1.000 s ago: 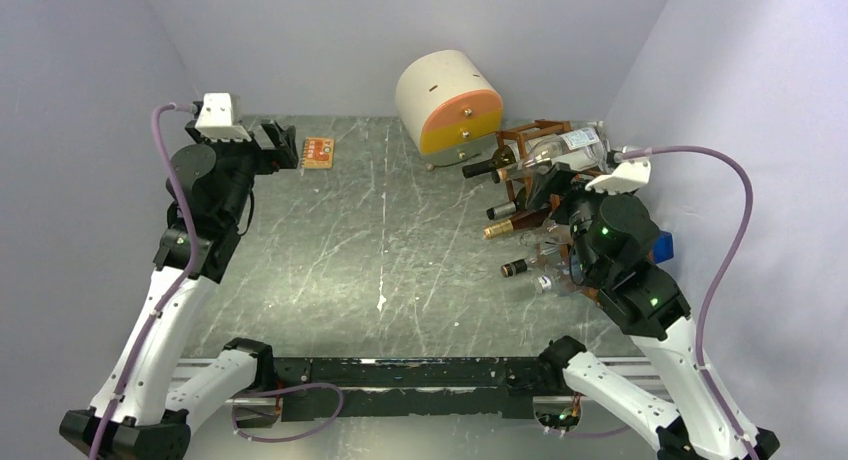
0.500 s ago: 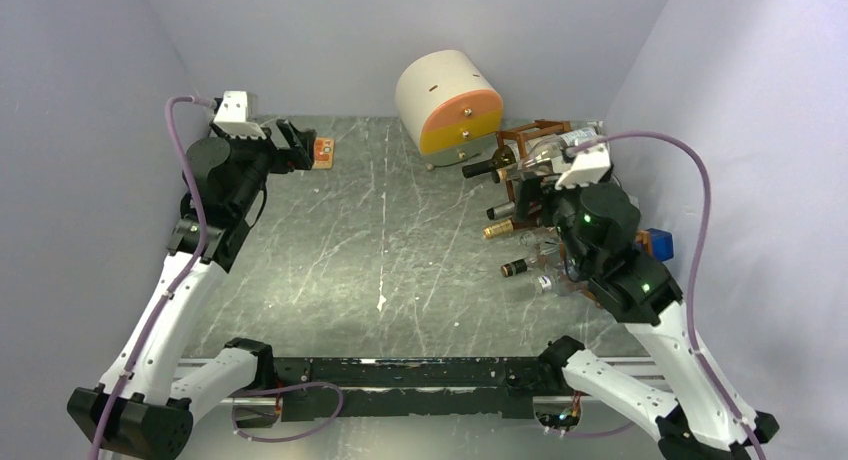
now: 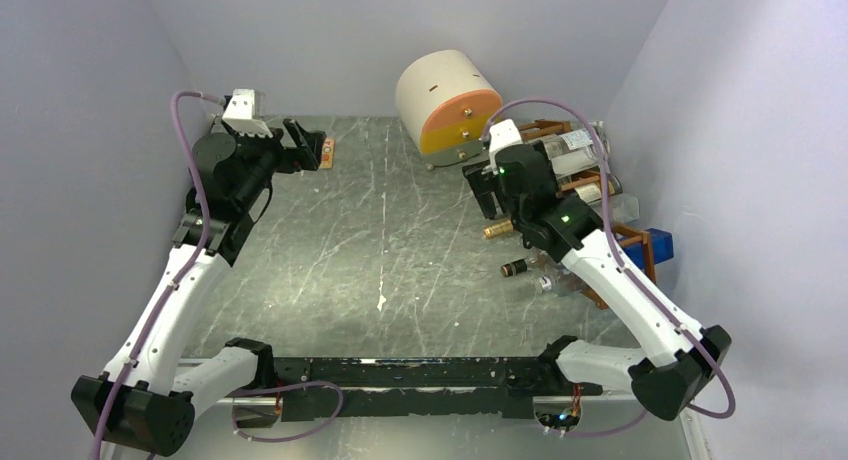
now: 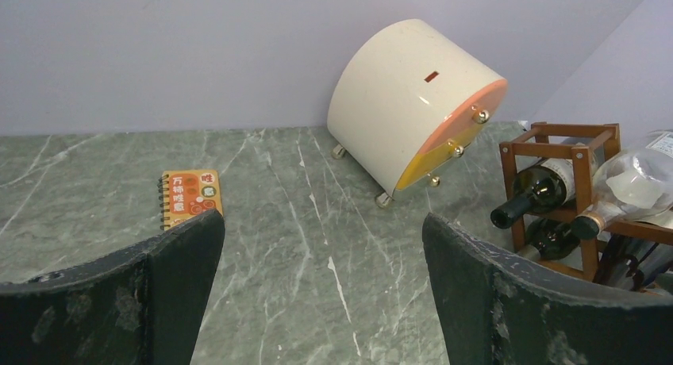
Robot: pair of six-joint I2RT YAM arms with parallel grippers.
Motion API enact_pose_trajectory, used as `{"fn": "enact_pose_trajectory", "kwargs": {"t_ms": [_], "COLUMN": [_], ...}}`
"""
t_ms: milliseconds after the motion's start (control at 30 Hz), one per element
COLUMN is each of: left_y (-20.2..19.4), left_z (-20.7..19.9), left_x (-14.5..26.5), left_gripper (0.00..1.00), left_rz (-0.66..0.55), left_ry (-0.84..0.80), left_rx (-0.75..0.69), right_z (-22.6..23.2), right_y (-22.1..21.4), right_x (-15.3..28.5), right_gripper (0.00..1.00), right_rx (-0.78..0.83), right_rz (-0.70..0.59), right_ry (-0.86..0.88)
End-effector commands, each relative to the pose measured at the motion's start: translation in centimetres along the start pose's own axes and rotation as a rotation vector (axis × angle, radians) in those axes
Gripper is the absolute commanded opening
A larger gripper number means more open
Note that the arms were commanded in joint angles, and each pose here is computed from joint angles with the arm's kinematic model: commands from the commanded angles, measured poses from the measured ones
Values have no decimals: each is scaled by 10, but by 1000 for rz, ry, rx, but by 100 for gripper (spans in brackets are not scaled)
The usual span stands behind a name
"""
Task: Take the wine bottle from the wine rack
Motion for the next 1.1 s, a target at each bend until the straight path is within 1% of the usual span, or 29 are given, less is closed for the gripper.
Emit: {"fn": "enact_pose_trajectory", "kwargs": {"t_ms": [0,33,133,200,267,333,400,500,600,733,833,1067], "left_y": [7,6,4,4,4,4,5,6,6,6,7,7], "left_z": [-8,-8,-8,-8,-8,-9,-10,-12,-14,-16,-15,-8], "left_x": [-3,-3,-4,-4,-3,-3,-2,1,2,3,4,4], "left_gripper": [98,98,98,98,98,98,98,98,98,98,98,98], "left_rz": [-21,-21,-15,-14,-17,-17,-23,-31,-36,-37,-45,-52], "left_ry": [-49,-49,-50,-50,-48,-50,-47,-51,-54,-54,-48,-13], "left_rx": [16,18,21,22,23,22,21,16,13,12,6,-3], "right_z": [-9,-10,-9,-13,-13,-17,-22,-25,-34,-35,-29,-32], "right_y": [6,6,0,2,-2,-6,-5,-12,-16,-15,-22,-24], "right_x": [-5,-9,-15,-21,-29,-38,-47,-60,-73,-92,-102,-122], "right_gripper": [100,100,96,96,96,94,94,94,93,89,85,84], "right_rx": [266,316,570,675,793,889,920,987,1013,1037,1084,1142], "right_rz": [-15,-29,-39,-31,3,46,44,43,51,5,23,-28], "right_ry": [-36,-49,-25,-57,-38,-28,-11,60,74,107,163,124]}}
Point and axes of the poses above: each gripper's point midway between its finger pads, its own x axis back along the fingers, its own z axis along the line the jaws close on, y = z × x, the point moved 1 cm from there along x, back along the fingers, and after that the axes turned 9 degrees about x, right-handed, at the moved point
